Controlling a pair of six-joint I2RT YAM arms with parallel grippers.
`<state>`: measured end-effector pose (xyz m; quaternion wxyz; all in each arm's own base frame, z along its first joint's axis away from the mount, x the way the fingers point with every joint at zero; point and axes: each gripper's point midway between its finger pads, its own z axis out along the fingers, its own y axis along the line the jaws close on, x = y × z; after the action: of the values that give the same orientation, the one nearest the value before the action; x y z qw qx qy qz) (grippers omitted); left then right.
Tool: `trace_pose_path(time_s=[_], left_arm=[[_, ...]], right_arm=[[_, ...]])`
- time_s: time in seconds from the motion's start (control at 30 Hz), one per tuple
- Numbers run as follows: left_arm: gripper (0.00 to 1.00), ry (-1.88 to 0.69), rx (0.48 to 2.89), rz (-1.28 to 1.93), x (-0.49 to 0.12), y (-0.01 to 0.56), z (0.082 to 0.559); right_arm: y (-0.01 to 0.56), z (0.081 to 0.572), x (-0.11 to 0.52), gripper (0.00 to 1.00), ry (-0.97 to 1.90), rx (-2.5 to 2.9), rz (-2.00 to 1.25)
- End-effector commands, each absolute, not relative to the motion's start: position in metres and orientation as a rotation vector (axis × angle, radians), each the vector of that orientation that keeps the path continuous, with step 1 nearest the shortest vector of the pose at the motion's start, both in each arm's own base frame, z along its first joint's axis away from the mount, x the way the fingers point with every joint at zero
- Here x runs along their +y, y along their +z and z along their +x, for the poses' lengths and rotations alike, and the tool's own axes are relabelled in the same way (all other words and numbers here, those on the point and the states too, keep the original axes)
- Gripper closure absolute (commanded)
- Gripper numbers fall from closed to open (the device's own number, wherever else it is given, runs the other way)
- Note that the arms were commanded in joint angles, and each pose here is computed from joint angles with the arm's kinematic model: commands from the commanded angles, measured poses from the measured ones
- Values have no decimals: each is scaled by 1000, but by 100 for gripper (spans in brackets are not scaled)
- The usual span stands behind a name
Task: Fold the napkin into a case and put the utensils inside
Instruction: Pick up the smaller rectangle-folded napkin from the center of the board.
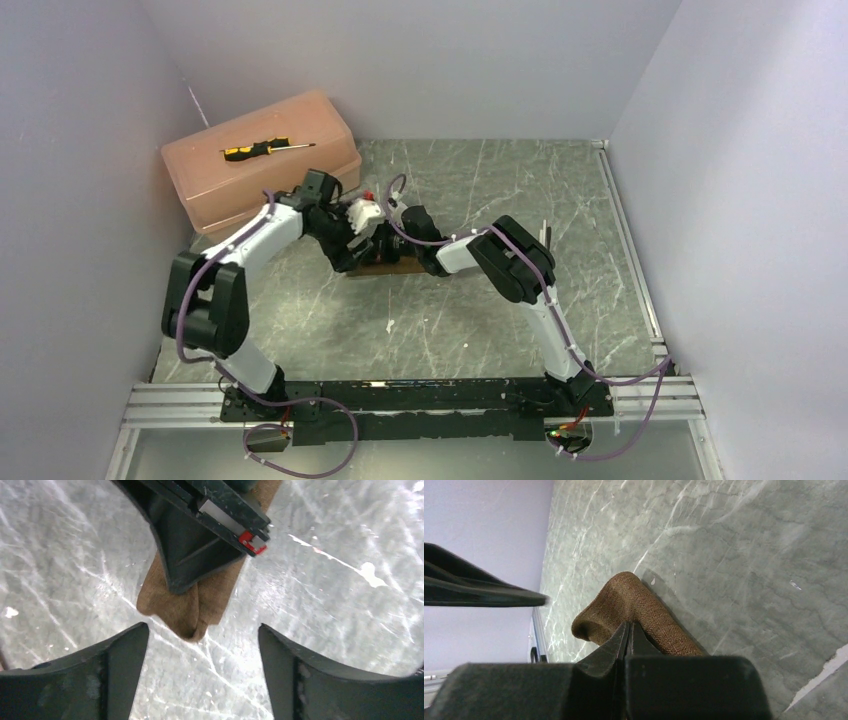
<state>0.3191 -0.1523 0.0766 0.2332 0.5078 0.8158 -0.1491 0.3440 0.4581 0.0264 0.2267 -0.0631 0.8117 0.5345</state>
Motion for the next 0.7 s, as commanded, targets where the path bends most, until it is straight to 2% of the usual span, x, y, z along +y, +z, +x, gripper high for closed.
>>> trace_pose_path(time_s=[0.0,0.17,0.43,0.67], left_arm=[[6,-580,2011,1506,-161,138,291],[5,-408,1742,1694,-152,122,291],[5,-177,1581,1748,-148,77,334],[5,-48,1379,1841,-148,56,340]], right_arm=[[-37,339,437,100,1287,2388,-166],[-34,339,436,100,1290,2373,-185],[-38,336,433,100,1328,2380,-173],[-38,336,433,100,1381,2377,-147]])
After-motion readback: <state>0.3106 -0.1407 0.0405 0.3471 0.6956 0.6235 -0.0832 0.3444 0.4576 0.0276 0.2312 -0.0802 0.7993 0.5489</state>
